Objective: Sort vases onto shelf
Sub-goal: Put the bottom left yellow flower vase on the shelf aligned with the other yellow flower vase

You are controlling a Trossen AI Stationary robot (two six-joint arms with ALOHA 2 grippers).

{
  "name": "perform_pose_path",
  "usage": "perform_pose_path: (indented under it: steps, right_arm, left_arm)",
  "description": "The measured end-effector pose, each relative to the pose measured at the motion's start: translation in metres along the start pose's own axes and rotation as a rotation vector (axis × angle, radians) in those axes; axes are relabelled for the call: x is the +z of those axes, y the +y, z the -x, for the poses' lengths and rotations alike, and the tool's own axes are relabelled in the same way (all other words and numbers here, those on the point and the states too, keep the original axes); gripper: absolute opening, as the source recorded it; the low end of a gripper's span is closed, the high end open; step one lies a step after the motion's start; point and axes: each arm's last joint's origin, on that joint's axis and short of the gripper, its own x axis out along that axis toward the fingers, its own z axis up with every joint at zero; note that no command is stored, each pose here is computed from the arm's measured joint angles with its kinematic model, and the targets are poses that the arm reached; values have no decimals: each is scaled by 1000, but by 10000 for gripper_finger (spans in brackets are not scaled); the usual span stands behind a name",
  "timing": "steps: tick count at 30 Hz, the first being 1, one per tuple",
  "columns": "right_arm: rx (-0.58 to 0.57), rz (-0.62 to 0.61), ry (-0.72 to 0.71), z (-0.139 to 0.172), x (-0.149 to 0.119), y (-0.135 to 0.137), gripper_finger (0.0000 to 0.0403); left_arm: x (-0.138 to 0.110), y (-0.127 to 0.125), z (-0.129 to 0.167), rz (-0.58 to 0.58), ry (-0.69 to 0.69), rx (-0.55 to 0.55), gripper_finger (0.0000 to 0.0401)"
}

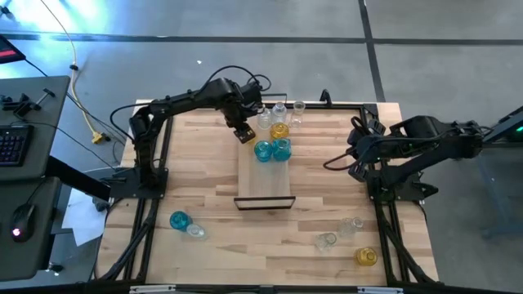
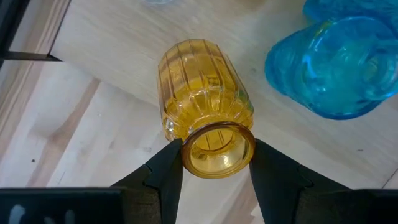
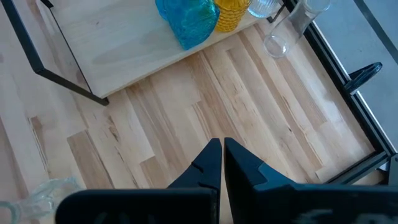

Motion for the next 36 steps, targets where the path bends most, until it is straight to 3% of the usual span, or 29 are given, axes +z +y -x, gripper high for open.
perform_pose_path:
  steps: [24, 36]
  right_arm:
    - [1, -16, 1, 0, 0, 0, 0]
    - [1, -12, 1, 0, 0, 0, 0]
  left_arm:
    - [0, -1, 0, -47, -3, 0, 173]
    - [9, 0, 23, -43, -95, 42, 204]
